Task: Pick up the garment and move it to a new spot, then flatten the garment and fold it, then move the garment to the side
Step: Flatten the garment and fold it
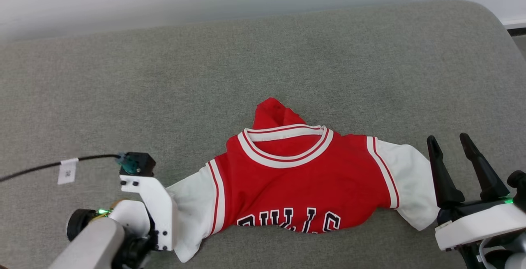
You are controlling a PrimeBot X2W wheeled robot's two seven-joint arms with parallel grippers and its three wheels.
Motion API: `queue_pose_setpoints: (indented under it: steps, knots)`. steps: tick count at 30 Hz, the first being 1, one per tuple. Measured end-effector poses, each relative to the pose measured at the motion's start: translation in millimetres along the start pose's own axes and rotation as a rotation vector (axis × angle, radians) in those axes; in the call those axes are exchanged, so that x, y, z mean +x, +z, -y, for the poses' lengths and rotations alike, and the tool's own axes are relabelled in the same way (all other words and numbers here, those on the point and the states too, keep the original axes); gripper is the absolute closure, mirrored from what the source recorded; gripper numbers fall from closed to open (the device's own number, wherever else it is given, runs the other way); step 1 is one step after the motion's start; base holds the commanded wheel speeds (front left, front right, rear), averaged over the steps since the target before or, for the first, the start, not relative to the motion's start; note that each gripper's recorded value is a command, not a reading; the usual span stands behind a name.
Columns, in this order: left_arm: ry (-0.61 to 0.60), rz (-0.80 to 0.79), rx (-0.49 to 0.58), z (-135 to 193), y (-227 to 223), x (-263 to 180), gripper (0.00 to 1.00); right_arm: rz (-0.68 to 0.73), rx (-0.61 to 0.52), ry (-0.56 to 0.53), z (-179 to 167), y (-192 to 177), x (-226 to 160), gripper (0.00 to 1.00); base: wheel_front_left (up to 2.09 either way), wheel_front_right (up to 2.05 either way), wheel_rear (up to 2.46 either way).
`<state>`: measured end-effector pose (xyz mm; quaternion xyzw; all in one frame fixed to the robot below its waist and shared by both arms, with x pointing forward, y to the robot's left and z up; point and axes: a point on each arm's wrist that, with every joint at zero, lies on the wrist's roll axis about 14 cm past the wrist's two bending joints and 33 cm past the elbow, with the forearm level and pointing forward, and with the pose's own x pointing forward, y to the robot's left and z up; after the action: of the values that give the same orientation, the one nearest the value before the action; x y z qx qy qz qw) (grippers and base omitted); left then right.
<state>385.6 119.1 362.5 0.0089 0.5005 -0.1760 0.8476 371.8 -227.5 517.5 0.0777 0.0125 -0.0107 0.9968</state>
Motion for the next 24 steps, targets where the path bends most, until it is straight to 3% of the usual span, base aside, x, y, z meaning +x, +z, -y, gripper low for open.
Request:
queue_pose_setpoints:
  steps: [5,13,18,23,24]
  knots:
    - [0.037,0.151,-0.028,-1,11,-10,1.0,-0.093,0.05,-0.021,11,-14,-2,0.0,0.0,0.0,0.0]
    - [0.077,0.442,-0.061,-5,54,-49,1.0,-0.528,0.131,-0.151,69,-84,-25,0.0,0.0,0.0,0.0]
    - [0.072,0.573,-0.036,1,78,-70,1.0,-0.789,0.153,-0.135,66,-118,-18,0.0,0.0,0.0,0.0]
    - [0.059,0.601,-0.026,5,85,-72,1.0,-0.912,0.145,-0.094,54,-141,-2,0.0,0.0,0.0,0.0]
    - [0.065,0.604,-0.037,3,85,-72,1.0,-1.005,0.153,-0.074,49,-155,-2,0.19,0.0,0.0,0.0]
